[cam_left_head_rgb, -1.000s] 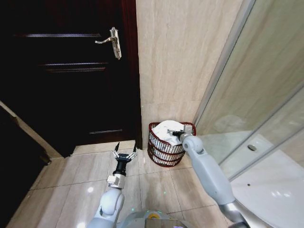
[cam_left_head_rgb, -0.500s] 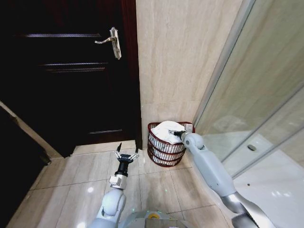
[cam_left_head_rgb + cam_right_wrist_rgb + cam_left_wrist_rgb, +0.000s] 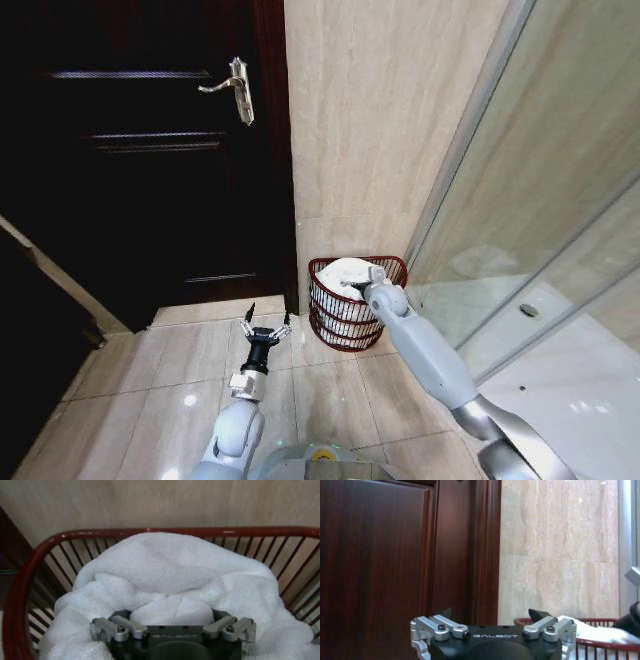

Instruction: Discard the used towel into the hamper.

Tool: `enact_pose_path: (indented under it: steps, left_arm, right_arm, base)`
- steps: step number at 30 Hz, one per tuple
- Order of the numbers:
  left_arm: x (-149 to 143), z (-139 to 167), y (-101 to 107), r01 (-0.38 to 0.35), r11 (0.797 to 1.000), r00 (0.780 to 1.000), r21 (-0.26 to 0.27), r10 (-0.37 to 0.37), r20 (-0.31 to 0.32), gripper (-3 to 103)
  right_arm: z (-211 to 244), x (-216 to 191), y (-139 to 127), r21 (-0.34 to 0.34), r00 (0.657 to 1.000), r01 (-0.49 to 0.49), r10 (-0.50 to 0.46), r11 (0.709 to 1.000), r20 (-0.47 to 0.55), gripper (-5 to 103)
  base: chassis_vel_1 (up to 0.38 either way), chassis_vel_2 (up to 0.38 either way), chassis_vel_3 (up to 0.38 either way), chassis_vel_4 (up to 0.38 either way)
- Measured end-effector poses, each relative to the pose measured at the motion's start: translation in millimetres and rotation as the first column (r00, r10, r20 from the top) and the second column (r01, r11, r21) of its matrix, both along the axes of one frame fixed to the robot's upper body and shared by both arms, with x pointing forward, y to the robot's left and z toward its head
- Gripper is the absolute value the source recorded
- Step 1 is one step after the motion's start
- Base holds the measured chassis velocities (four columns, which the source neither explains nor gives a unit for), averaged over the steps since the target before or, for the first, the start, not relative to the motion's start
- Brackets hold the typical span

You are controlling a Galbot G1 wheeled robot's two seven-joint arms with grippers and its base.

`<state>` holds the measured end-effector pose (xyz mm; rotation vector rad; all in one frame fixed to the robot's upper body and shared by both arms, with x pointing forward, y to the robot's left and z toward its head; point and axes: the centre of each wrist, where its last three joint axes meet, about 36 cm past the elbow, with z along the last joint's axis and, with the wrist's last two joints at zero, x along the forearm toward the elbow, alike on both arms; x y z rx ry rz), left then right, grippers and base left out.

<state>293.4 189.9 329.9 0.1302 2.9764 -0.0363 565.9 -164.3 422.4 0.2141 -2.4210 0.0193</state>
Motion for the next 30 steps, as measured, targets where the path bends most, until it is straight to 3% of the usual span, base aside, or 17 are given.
enact_pose_path:
  steps: [5,17,22,30]
  left_arm:
    - [0,-1,1,-0.003,1.0,1.0,-0.008,0.003,0.003,100]
    - [-1,-7,0,-0.004,1.0,1.0,-0.016,0.004,-0.003,100]
    - [-3,-8,0,-0.005,1.0,1.0,-0.016,0.005,-0.006,100]
    - [-2,-11,5,-0.011,1.0,1.0,-0.005,0.011,-0.008,100]
  right_arm:
    - [3,2,1,0.028,1.0,0.015,-0.015,0.999,-0.005,100]
    - [70,-27,-12,0.019,0.979,0.003,-0.007,1.0,0.203,100]
    - [63,-11,-14,-0.003,0.973,0.016,-0.015,1.0,0.231,100]
    - [35,17,-14,-0.008,0.981,0.045,-0.042,0.999,0.189,100]
  base:
    - [0.0,0.0,0.0,0.0]
    - [0.0,0.0,0.0,0.0]
    - [0.0,0.0,0.0,0.0]
    - [0.0,0.0,0.0,0.0]
